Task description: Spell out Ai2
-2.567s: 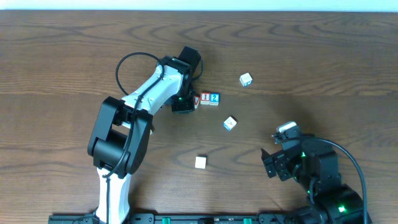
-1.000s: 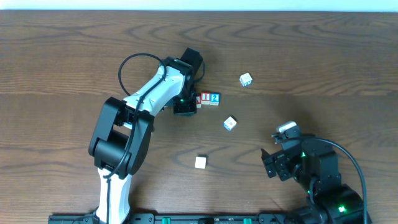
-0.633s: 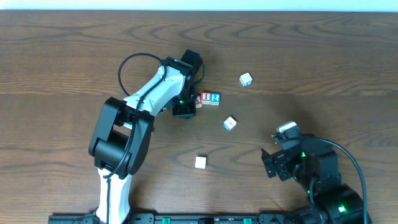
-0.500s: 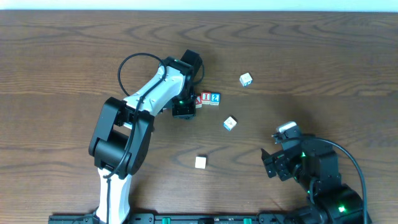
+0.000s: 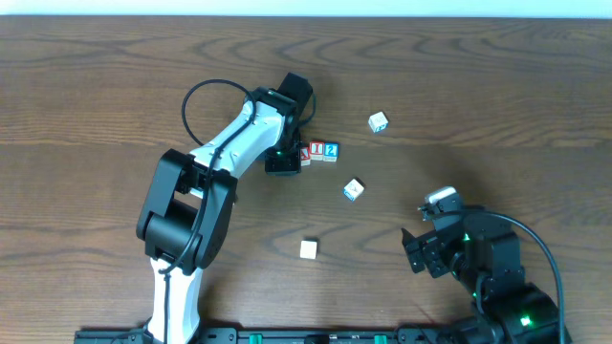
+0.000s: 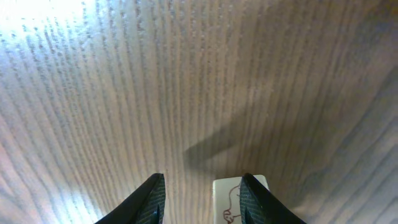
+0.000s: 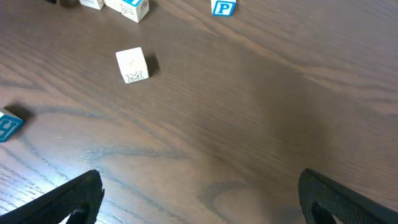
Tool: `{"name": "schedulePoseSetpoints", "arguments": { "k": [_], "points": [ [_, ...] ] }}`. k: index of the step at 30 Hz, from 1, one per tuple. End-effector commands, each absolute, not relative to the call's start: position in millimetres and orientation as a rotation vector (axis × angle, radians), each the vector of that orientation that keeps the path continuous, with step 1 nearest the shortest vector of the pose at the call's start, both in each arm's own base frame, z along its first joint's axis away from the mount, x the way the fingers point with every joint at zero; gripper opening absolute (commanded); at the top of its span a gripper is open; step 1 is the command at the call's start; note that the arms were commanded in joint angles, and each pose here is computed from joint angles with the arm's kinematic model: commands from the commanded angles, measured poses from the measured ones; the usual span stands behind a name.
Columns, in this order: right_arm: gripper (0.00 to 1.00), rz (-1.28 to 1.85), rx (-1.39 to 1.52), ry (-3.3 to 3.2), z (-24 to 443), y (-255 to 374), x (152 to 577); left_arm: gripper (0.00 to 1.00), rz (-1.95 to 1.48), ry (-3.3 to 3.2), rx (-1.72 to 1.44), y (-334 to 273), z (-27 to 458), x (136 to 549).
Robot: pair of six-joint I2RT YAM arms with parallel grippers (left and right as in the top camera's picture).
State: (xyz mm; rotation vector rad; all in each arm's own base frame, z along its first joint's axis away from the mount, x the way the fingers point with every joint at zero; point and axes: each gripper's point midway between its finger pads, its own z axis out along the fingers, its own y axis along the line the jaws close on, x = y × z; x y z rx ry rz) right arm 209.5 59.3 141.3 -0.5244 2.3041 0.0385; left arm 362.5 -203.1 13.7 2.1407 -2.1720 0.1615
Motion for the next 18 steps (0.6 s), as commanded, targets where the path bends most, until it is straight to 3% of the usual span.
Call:
{"name": "schedulePoseSetpoints", "arguments": {
  "k": [1, 18],
  "points": [
    [0.99, 0.029, -0.503, 2.307, 141.5, 56.2, 210.4, 0.41, 0.146, -2.204, 2.144, -200.7, 9.4, 366.2],
    [0.99, 0.029, -0.503, 2.307, 141.5, 56.3, 210.4, 0.4, 0.196, -2.253, 2.114, -202.9, 10.2, 374.3]
  ]
}}
